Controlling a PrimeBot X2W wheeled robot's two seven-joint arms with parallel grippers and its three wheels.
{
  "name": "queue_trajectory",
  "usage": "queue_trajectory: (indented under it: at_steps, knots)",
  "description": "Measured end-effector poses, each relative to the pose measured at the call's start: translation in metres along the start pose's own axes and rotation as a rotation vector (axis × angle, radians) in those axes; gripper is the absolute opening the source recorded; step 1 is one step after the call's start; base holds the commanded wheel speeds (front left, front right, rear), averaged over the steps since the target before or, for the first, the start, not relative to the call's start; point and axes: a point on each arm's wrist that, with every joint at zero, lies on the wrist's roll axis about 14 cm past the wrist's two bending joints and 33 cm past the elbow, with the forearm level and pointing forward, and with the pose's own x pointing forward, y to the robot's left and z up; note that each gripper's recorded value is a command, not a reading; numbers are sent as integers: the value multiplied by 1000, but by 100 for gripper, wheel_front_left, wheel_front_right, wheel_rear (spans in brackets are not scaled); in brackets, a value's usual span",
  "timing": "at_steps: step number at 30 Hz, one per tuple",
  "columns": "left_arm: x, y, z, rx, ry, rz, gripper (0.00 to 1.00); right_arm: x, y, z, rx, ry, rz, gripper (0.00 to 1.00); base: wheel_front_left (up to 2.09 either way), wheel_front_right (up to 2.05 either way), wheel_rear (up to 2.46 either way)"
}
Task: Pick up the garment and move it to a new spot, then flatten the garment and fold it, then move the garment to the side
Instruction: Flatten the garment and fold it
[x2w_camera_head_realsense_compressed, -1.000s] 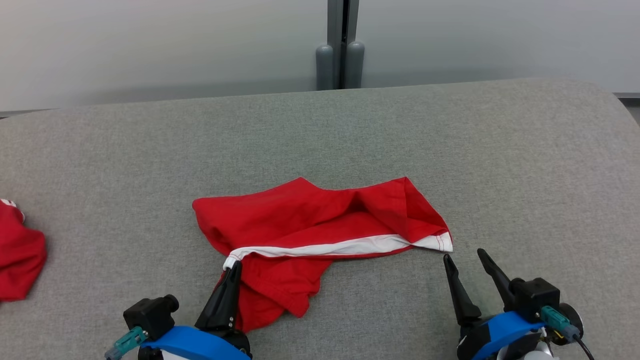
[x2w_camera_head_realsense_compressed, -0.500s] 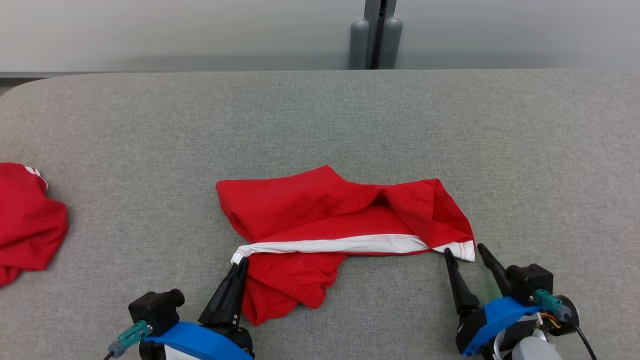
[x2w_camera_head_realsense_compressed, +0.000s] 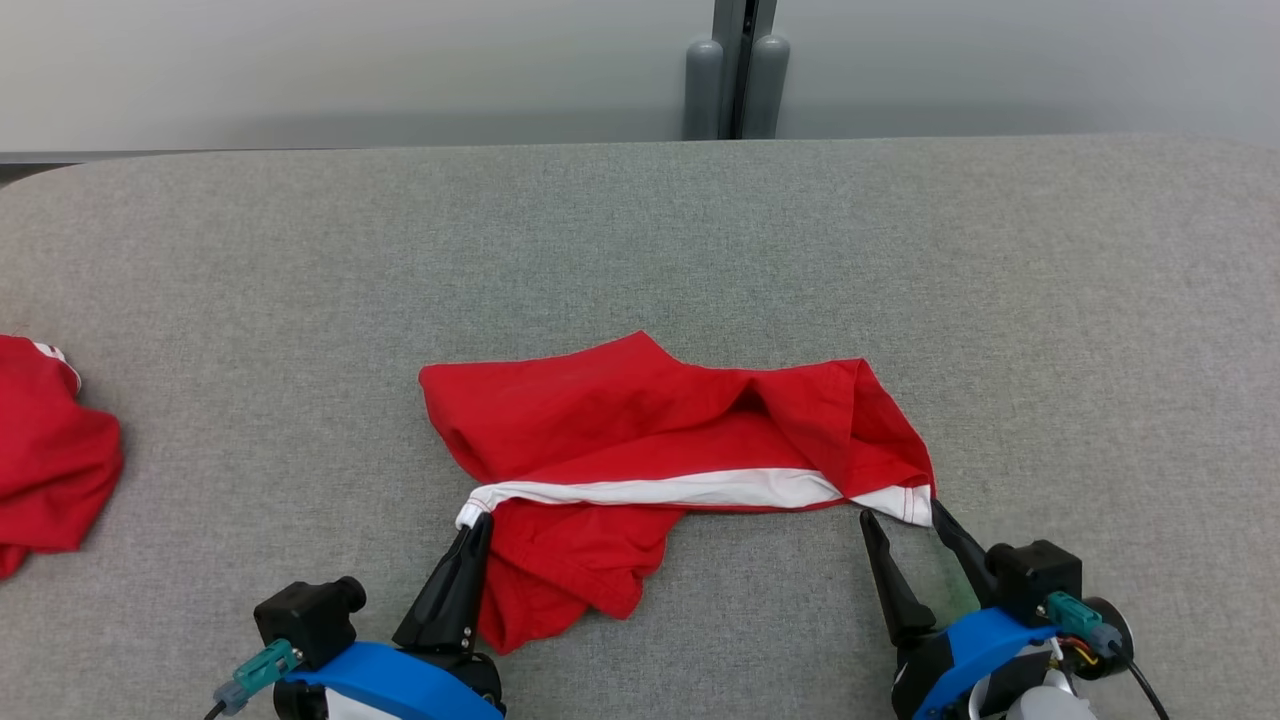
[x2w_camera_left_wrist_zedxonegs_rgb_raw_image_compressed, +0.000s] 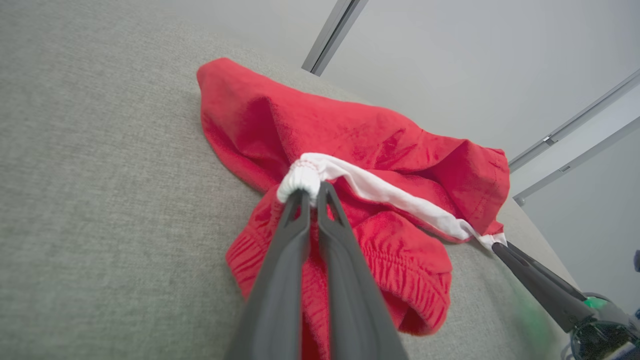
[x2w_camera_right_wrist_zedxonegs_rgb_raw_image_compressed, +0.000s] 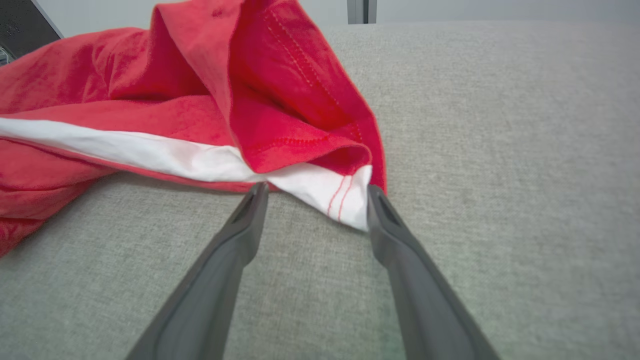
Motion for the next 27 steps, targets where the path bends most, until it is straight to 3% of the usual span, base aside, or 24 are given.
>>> queue_trajectory:
  at_steps: [15,16,20,25,27]
  knots:
    - [-3,5,-1,1,2,18,0,2,2,-6,50,17,-2,100,0,0,0]
    - [-3,6,-1,3,2,20,0,3,2,-6,52,20,-3,93,0,0,0]
    - [-4,7,-1,6,3,23,0,5,0,-4,60,15,-7,44,0,0,0]
    - [-4,8,-2,8,6,27,0,5,-2,-3,73,9,-15,27,0,0,0]
    - [-4,8,-2,11,6,25,0,4,-2,-3,73,9,-17,13,0,0,0]
